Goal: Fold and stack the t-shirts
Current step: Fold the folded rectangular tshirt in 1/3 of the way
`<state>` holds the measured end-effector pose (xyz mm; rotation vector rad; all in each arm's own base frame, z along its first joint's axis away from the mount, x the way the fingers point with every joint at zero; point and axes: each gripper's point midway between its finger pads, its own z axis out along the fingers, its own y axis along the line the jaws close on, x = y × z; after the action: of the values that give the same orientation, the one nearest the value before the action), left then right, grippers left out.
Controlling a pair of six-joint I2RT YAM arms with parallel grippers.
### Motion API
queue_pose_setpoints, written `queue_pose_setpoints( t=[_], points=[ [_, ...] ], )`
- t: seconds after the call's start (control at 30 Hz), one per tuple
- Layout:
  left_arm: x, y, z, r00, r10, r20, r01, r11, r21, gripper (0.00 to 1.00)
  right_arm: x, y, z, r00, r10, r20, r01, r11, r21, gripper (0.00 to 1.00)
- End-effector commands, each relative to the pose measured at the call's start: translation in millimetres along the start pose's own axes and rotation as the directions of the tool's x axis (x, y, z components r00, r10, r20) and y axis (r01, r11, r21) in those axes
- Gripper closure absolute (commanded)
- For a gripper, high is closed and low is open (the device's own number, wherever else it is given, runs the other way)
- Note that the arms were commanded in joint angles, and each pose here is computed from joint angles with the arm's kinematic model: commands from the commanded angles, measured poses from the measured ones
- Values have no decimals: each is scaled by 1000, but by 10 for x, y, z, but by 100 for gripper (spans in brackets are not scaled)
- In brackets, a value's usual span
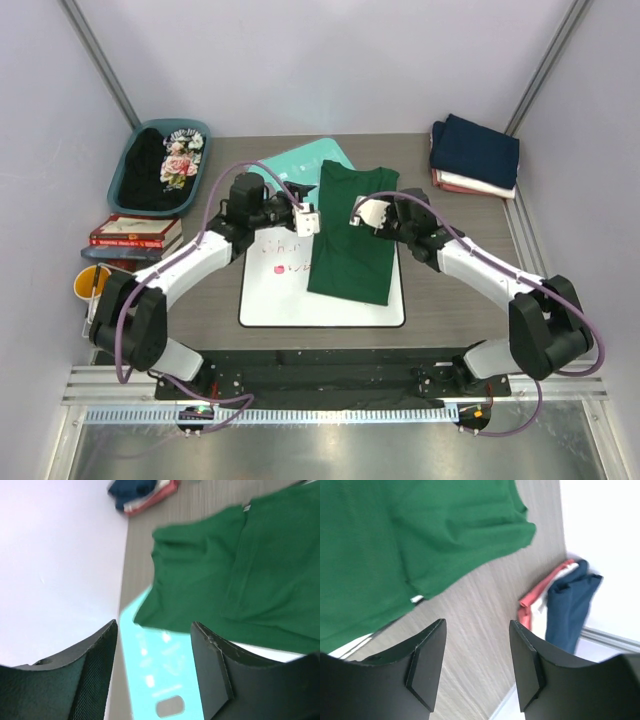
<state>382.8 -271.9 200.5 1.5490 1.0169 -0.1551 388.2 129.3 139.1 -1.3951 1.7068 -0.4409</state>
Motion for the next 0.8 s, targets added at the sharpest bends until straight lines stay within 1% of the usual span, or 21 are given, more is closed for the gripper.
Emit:
queue_pose_setpoints(
  t=[0.0, 0.03, 0.07, 0.1, 0.13, 0.17, 0.2, 0.23, 0.27, 0.3, 0.4, 0.43, 0.47, 0.5, 0.53, 0.6, 0.63, 0.67, 0.7, 0.73, 0.77],
  points=[
    [-169, -419, -79, 995, -40, 91, 18, 973, 230, 39, -225, 131, -82, 993, 101, 63, -93, 989, -117, 42],
    [-230, -450, -113, 991, -96, 88, 65, 950, 306, 41, -277, 98, -83, 984, 166, 59, -157, 979, -129, 43],
    [-123, -617, -36, 984, -170, 61, 132, 910, 394, 43, -328, 195, -84, 980, 186, 75, -169, 966, -194, 43],
    [-173, -653, -11, 977, -197, 84, 137, 878, 458, 57, -332, 293, -90, 974, 216, 66, -194, 950, -244, 43],
    [-290, -600, -69, 962, -272, 35, 211, 813, 543, 63, -364, 312, -98, 963, 261, 62, -237, 936, -261, 43],
    [-284, -626, -55, 946, -324, 0, 262, 765, 588, 62, -371, 365, -108, 962, 266, 56, -239, 927, -290, 43],
    [-123, -825, 57, 919, -390, -55, 328, 681, 654, 61, -358, 426, -127, 961, 275, 39, -249, 915, -318, 43],
    [-184, -725, 43, 899, -428, -89, 373, 645, 667, 59, -370, 436, -122, 954, 298, 29, -272, 905, -328, 43],
    [-138, -744, 76, 882, -456, -118, 409, 618, 672, 59, -356, 447, -116, 953, 301, 20, -277, 900, -337, 43],
    [10, -844, 132, 861, -482, -161, 450, 578, 680, 59, -329, 468, -122, 952, 307, 4, -287, 894, -344, 43],
    [136, -861, 144, 835, -512, -202, 497, 545, 675, 60, -262, 429, -116, 946, 323, -16, -308, 884, -352, 44],
    [184, -906, 139, 831, -513, -217, 506, 532, 679, 61, -261, 396, -121, 944, 329, -10, -311, 880, -361, 46],
    [200, -923, 118, 832, -507, -224, 505, 527, 683, 61, -278, 370, -147, 948, 317, 14, -288, 877, -385, 47],
    [204, -957, 50, 827, -509, -241, 514, 506, 693, 61, -256, 416, -213, 947, 321, 9, -287, 858, -425, 48],
    [199, -959, 17, 836, -496, -236, 501, 511, 699, 61, -246, 431, -240, 947, 321, 17, -282, 856, -434, 48],
    [160, -1009, -102, 858, -462, -226, 466, 513, 720, 60, -237, 498, -330, 964, 263, 50, -212, 865, -455, 48],
    [107, -1046, -200, 861, -454, -227, 464, 522, 716, 61, -166, 636, -346, 970, 242, 36, -197, 858, -474, 47],
    [96, -1057, -250, 877, -428, -219, 444, 547, 709, 56, -168, 661, -403, 975, 215, 51, -167, 868, -467, 47],
    [117, -1010, -198, 907, -383, -174, 391, 612, 688, 53, -164, 712, -429, 982, 172, 75, -117, 874, -473, 46],
    [57, -1122, -346, 916, -361, -174, 377, 629, 679, 50, -95, 871, -466, 987, 145, 73, -90, 864, -496, 44],
    [53, -1191, -364, 939, -307, -155, 327, 654, 682, 48, -158, 918, -543, 986, 119, 117, -46, 868, -495, 43]
  ],
)
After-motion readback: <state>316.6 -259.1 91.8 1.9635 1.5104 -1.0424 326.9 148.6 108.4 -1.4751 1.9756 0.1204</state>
